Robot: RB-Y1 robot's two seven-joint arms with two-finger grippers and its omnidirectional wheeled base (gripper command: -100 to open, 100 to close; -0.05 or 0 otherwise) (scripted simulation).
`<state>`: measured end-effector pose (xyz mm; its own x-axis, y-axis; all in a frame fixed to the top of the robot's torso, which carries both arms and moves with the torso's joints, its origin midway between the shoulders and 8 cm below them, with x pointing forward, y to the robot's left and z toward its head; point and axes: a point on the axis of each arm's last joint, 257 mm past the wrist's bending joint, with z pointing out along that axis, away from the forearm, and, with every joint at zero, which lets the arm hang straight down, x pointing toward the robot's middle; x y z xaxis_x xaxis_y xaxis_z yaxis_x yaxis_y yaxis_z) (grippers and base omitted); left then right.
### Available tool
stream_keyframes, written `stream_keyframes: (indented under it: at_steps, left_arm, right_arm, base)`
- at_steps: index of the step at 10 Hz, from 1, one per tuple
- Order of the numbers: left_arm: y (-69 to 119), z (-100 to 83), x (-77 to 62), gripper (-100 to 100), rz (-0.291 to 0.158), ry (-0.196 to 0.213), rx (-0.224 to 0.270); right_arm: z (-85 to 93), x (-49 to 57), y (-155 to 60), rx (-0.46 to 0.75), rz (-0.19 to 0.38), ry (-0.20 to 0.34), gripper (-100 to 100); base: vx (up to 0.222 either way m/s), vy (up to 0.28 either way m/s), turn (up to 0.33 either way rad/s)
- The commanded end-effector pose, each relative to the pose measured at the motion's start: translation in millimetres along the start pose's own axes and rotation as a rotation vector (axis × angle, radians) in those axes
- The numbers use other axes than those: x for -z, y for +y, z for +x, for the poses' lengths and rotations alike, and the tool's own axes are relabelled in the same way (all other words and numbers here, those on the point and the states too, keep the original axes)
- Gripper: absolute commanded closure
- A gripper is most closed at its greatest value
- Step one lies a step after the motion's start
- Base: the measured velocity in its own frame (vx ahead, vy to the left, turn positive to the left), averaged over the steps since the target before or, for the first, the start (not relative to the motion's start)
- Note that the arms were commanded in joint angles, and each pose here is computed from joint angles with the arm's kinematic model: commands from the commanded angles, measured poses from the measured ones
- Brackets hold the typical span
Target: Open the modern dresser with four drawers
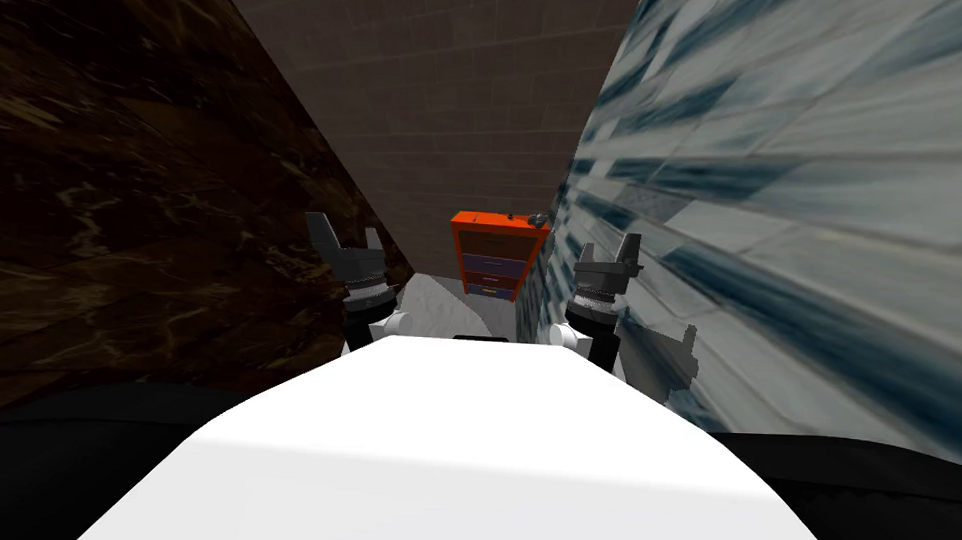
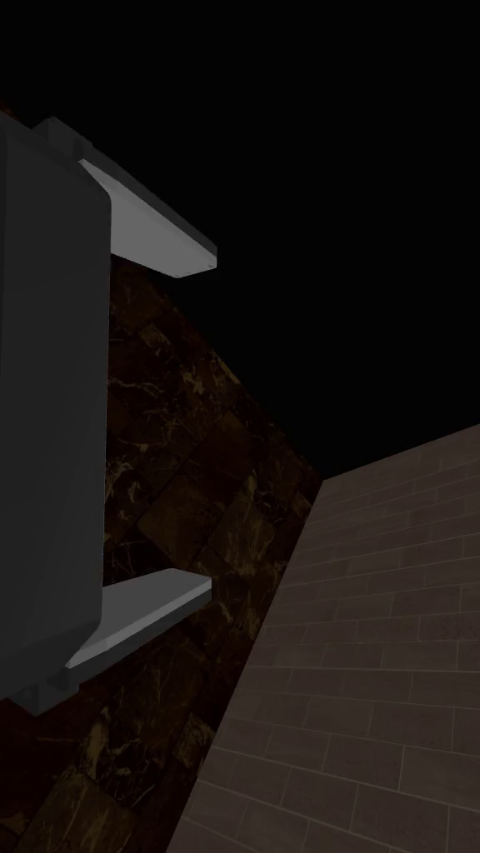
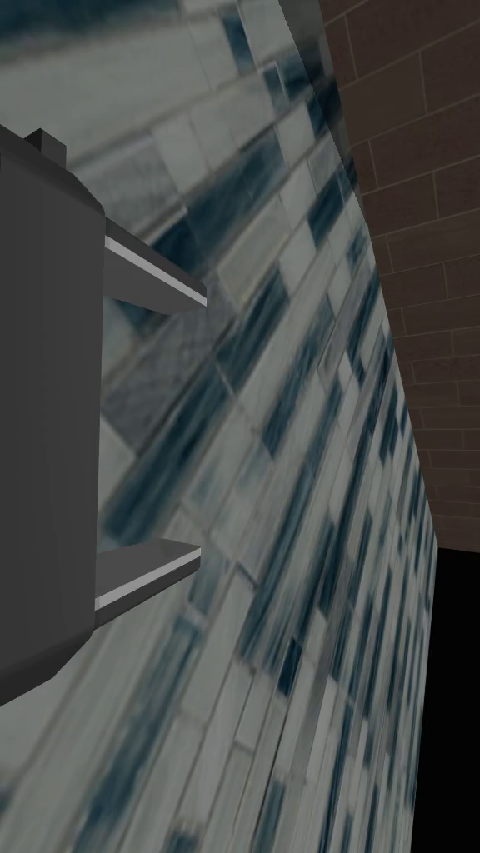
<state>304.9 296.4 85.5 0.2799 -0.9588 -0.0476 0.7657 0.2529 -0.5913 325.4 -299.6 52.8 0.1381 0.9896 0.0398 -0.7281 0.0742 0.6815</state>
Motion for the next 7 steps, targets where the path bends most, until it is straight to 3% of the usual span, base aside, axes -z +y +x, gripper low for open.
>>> stream_keyframes:
  at_steps: [1,7]
  left_arm:
    - [0.0,0.0,0.0,0,0.000,0.000,0.000]
    - [-0.1,0.0,-0.1,0,0.000,0.000,0.000]
  right_arm:
    - [0.0,0.0,0.0,0.000,0.000,0.000,0]
    - [0.0,0.0,0.1,0.000,0.000,0.000,0]
  base:
    - [0.000,0.000,0.000]
    - [0.000,0.000,0.000]
